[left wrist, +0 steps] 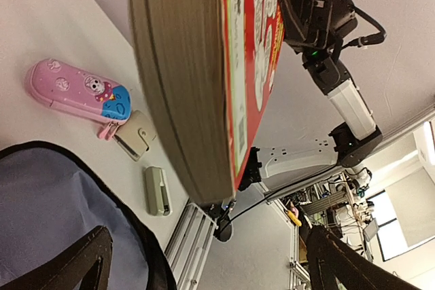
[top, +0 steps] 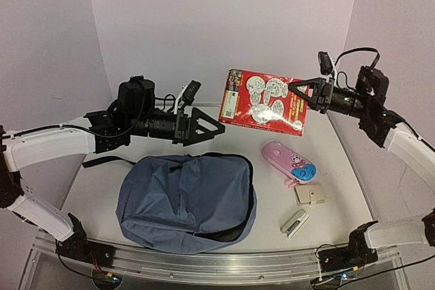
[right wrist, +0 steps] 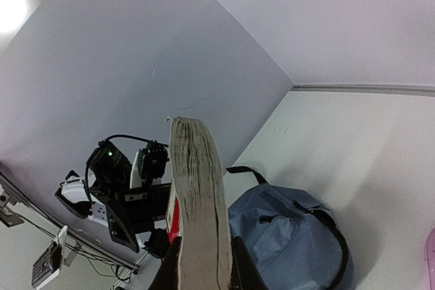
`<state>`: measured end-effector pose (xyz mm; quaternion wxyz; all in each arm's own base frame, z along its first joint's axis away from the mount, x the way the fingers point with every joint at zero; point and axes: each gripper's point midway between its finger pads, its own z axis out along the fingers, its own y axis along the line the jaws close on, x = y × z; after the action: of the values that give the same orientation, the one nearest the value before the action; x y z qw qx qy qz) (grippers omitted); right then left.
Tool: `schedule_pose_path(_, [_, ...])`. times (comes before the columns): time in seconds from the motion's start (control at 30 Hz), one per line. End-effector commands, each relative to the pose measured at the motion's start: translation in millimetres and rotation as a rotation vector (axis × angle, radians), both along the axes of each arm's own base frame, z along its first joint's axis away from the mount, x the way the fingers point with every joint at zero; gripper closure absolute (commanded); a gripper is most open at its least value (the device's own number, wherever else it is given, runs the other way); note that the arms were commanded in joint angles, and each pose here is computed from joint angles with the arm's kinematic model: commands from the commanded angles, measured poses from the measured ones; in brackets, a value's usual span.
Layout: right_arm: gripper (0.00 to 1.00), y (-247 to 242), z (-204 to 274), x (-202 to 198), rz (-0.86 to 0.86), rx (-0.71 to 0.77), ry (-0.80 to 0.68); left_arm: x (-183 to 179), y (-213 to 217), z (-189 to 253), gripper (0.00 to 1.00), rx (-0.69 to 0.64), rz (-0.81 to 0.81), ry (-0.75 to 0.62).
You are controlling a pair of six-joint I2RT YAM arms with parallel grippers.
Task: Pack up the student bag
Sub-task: Pick up the book from the center of the board.
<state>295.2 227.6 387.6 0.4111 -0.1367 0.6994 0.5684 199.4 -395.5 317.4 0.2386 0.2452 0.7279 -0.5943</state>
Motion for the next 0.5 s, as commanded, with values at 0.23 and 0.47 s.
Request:
schedule_pose_path(0.23, [1.00,50.3,11.3,-42.9,0.181,0.019,-0.043,7.3,-2.7,51.5,0.00,-0.116,0.024,-0.116])
schedule_pose_path(0.47, [1.00,72.7,-16.4,-48.3,0.235,-0.006,0.012,2.0,-0.9,69.3,0.54,-0.156,0.004,-0.141])
